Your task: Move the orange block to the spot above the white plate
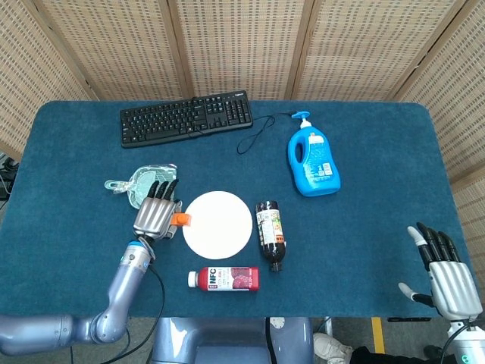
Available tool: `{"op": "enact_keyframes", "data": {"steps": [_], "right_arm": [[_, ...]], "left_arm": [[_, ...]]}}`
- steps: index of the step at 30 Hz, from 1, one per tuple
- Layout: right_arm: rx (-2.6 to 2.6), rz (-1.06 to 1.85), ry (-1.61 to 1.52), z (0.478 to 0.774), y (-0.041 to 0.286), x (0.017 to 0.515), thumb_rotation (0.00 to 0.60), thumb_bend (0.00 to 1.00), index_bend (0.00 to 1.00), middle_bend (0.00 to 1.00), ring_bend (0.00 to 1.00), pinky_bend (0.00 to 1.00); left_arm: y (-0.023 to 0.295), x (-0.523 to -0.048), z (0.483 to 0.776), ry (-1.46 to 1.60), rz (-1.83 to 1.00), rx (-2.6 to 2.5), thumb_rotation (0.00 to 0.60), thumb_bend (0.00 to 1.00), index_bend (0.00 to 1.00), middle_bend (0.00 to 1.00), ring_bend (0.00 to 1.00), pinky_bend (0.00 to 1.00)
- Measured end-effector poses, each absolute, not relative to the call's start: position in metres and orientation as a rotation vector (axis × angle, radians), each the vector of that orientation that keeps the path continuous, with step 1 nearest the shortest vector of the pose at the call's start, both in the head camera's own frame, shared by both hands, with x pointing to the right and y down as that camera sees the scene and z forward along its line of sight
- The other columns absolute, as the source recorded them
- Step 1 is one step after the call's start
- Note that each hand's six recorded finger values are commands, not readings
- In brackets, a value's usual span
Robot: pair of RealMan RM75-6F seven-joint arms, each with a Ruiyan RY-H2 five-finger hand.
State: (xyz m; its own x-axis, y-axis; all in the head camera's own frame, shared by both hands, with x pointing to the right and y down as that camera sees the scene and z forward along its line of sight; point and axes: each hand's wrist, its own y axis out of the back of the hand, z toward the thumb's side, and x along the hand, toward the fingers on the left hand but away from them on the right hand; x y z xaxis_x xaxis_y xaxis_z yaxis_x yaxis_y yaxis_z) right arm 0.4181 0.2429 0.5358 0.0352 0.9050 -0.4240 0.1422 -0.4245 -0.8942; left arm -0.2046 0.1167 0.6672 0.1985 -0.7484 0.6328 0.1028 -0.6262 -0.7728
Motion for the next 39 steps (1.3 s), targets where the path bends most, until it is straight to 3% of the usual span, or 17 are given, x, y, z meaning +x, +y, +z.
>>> {"op": "enact_keyframes", "data": {"steps": [26, 39], "right_arm": [[-1.635, 1.568, -1.169, 0.549, 0.226, 0.456, 0.600, 0.00, 0.00, 0.00, 0.00, 0.01], [-1.613, 1.603, -1.204, 0.552, 0.222, 0.469, 0.600, 0.00, 0.00, 0.00, 0.00, 0.01]], "left_arm": [[0.024, -0.139, 0.706, 0.612, -1.665, -1.724, 0.600, 0.39, 0.54, 0.00, 0.00, 0.00], [0.009, -0.098, 0.731, 0.540, -1.683, -1.690, 0.600, 0.39, 0.54, 0.00, 0.00, 0.00]]}}
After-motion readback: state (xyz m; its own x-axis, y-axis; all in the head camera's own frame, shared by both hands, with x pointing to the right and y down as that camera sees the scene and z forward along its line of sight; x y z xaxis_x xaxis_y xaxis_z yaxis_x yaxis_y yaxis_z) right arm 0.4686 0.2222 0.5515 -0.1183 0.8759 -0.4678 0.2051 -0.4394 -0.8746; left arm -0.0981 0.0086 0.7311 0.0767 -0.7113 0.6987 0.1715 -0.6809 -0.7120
